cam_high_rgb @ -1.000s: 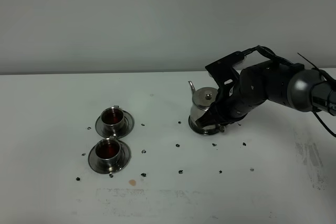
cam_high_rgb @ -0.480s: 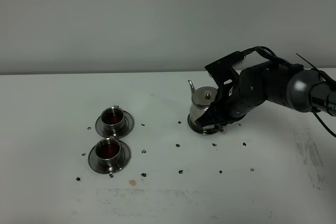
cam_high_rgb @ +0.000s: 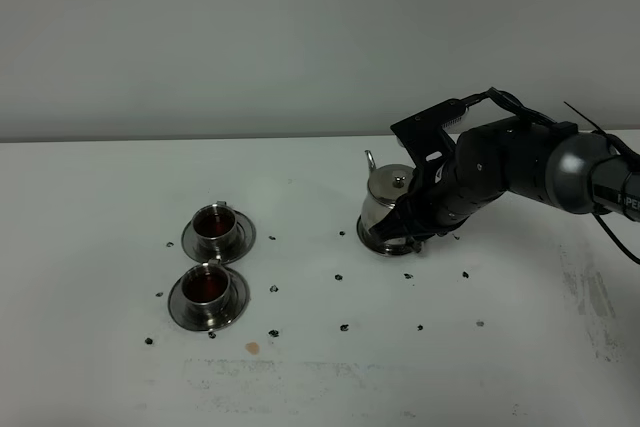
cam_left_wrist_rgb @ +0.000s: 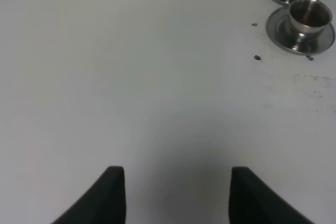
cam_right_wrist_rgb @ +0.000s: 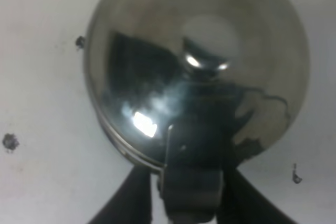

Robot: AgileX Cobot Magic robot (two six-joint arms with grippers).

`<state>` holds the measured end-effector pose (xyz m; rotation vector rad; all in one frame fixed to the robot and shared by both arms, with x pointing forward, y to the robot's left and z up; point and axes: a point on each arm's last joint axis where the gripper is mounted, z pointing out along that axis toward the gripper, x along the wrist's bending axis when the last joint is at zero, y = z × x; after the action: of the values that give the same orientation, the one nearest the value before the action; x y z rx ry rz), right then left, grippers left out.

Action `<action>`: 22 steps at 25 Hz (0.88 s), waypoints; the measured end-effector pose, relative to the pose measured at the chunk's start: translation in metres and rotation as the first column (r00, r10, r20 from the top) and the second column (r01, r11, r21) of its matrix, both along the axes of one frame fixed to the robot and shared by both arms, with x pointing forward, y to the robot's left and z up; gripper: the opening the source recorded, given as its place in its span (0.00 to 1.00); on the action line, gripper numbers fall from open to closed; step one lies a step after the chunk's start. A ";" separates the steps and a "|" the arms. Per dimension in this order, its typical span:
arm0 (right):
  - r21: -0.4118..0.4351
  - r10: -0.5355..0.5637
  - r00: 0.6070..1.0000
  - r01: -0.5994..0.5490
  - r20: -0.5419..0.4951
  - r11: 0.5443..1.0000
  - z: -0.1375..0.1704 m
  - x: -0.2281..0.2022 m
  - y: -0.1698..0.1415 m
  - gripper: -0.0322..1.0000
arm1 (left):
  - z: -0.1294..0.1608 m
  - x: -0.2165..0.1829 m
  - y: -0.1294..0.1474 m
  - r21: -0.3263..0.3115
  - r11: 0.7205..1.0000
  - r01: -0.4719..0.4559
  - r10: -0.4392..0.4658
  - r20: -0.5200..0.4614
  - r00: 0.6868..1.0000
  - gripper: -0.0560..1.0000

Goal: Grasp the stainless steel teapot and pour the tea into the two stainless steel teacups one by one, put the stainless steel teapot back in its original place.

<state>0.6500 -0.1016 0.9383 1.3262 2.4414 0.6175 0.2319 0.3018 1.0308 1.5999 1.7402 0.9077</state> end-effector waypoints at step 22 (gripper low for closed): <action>0.021 -0.002 1.000 0.001 0.031 1.000 0.041 -0.010 -0.004 0.43 | 0.000 0.000 0.000 0.000 1.000 0.000 0.000 0.000 1.000 0.49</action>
<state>0.6404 -0.1057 0.9791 1.3161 2.4156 0.6600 0.2319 0.3018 1.0308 1.5999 1.7402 0.9077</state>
